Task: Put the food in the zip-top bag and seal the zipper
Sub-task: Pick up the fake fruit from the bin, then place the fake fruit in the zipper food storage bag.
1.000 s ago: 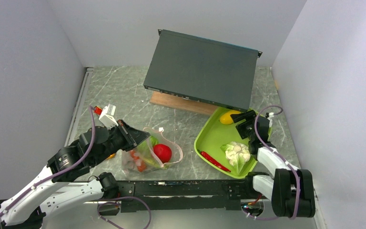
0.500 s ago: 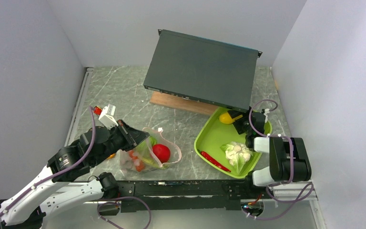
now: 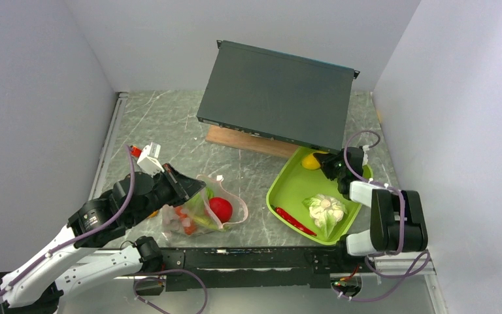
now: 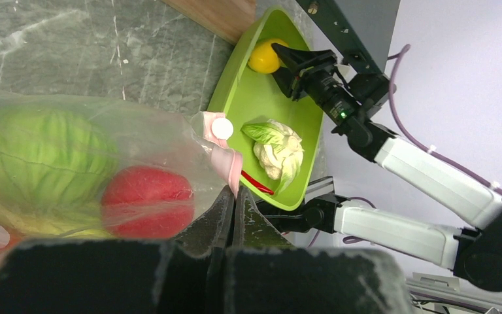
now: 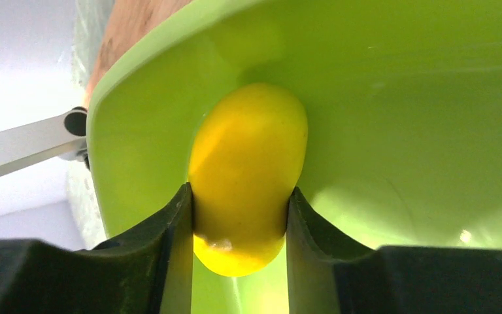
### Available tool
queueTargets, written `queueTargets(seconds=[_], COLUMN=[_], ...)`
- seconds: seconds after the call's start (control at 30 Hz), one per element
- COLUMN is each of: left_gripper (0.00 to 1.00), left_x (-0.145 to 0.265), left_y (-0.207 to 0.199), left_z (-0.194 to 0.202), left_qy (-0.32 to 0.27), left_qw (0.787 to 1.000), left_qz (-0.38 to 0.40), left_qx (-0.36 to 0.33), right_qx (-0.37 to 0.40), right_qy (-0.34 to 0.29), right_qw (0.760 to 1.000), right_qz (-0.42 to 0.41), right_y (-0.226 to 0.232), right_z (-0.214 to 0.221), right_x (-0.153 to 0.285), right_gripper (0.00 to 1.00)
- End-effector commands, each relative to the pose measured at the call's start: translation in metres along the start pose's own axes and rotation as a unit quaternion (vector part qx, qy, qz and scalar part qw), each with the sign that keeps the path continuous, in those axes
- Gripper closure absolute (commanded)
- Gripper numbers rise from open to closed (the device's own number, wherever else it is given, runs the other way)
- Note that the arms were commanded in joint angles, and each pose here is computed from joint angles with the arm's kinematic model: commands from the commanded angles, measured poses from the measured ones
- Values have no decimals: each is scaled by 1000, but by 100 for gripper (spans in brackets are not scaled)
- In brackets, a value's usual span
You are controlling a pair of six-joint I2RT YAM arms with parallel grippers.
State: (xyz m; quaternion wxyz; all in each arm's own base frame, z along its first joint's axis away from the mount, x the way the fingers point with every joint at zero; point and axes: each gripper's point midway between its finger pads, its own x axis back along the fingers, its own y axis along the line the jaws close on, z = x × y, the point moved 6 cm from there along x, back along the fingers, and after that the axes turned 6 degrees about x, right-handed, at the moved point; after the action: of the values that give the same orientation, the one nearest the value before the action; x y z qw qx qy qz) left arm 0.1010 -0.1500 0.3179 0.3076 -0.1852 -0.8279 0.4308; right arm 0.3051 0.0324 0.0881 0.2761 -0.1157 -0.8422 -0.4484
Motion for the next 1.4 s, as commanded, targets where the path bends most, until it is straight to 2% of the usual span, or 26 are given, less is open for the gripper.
queueTargets(seconds=[0.0, 0.07, 0.17, 0.37, 0.47, 0.57, 0.67, 0.8, 0.87, 0.93, 1.0, 1.07, 1.1, 1.13, 1.27, 1.33, 1.37], left_gripper=[100, 100, 100, 100, 100, 100, 100, 100, 100, 100, 100, 100, 100, 100, 100, 100, 100], left_x=[7, 6, 5, 3, 3, 4, 4, 4, 4, 4, 3, 3, 4, 4, 6, 6, 7], left_y=[-13, -13, -15, -16, -18, -18, -15, -12, -12, -12, -12, -12, -13, -13, -13, -13, -13], left_z=[-12, -12, -12, -12, -12, -13, -12, -12, -12, -12, -11, -12, -12, -13, -14, -15, -15], left_qy=[-20, -19, -21, -20, -18, -19, -21, -24, -24, -24, -23, -24, -25, -26, -28, -30, -29], left_qw=[1000, 1000, 999, 999, 999, 999, 999, 999, 999, 999, 999, 999, 999, 999, 999, 999, 999], left_qz=[16, 15, 20, 18, 21, 19, 22, 17, 15, 16, 17, 15, 15, 15, 15, 13, 13], left_qx=[-11, -15, -18, -30, -34, -35, -29, -29, -28, -26, -25, -25, -24, -24, -22, -22, -21], right_qx=[40, 52, 61, 45, 46, 66, 91, 141, 163, 203, 252, 303, 320, 329, 374, 395, 401], right_qy=[-32, -41, -60, -166, -226, -289, -324, -346, -349, -332, -275, -181, -137, -89, 6, 42, 58], right_qw=[994, 991, 983, 950, 935, 926, 924, 927, 920, 901, 877, 834, 799, 779, 709, 682, 677], right_qz=[92, 116, 164, 260, 271, 234, 181, 42, -71, -191, -303, -424, -490, -527, -597, -614, -614], right_y=[-13, -17, -22, -19, -3, 28, 69, 135, 167, 201, 234, 264, 278, 285, 297, 293, 290], right_z=[-15, -18, -26, -63, -89, -118, -138, -135, -129, -121, -103, -73, -56, -35, 40, 72, 86], right_x=[24, 36, 59, 110, 138, 166, 195, 222, 243, 259, 265, 268, 273, 273, 280, 285, 286], right_gripper=[93, 100, 100, 100, 100, 100, 100, 100, 100, 100, 100, 100, 100, 100, 100, 100, 100])
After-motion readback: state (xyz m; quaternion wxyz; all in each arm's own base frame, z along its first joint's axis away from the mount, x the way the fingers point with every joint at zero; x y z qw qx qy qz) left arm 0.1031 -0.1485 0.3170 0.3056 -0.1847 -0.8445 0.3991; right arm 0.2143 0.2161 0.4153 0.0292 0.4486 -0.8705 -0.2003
